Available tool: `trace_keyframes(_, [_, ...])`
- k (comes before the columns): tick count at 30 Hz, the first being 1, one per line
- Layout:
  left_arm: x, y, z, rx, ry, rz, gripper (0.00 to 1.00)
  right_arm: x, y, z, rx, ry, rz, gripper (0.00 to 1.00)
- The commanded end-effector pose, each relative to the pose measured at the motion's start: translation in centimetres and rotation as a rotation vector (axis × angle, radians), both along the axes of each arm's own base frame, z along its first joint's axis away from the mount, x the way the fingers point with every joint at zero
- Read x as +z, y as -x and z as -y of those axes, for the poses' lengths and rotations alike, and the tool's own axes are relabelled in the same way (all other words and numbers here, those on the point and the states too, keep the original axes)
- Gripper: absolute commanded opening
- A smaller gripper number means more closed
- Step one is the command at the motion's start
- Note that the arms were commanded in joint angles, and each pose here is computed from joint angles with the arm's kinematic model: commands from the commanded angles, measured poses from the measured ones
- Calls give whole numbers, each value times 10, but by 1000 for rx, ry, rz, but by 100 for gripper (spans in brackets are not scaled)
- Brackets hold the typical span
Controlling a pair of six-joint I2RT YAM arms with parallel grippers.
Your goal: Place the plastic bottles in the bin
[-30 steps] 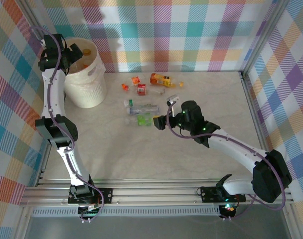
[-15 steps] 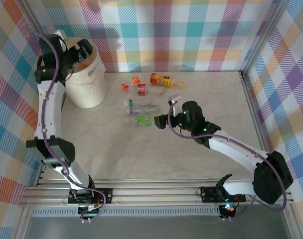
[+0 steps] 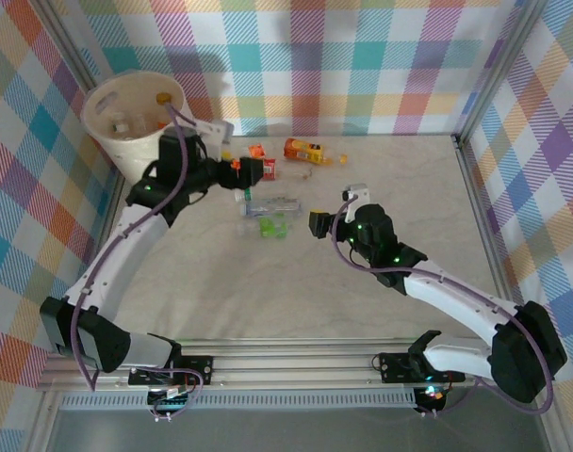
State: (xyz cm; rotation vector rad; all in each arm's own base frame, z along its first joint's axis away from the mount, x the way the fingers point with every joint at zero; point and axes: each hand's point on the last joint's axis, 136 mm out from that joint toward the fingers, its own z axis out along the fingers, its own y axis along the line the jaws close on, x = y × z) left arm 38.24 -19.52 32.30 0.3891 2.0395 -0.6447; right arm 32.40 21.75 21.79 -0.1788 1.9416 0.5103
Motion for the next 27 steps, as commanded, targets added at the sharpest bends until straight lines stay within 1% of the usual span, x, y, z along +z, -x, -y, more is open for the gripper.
trace_keyframes(1, [-50, 4, 17, -45, -68, -80, 100, 9, -1, 9, -54, -40, 28, 100])
trace_keyframes(4, [-91, 0, 27, -53, -135, -162, 100, 2, 6, -1, 21, -24, -4, 100])
trace_keyframes(7, [-123, -8, 36, -55, -195, -196, 100, -8, 13, -10, 78, -30, -45, 100])
trace_keyframes(10, [-150, -16, 44, -59, -256, -218, 100, -12, 15, -12, 89, -40, -64, 100])
trace_keyframes(14, [-181, -20, 56, -105, -273, -274, 100, -8, 16, -10, 89, -31, -49, 100])
trace_keyframes(17, [-203, -16, 65, -153, -268, -330, 100, -3, 16, -8, 90, -14, -30, 100])
trace_keyframes(20, [-219, -10, 69, -173, -283, -389, 100, -1, 16, -6, 87, -4, -22, 100])
trace_keyframes(23, [-227, -3, 70, -177, -300, -396, 100, -1, 16, -6, 87, -4, -17, 100])
trace_keyframes(27, [-225, 11, 76, -206, -279, -428, 100, -2, 15, -7, 90, 2, -17, 100])
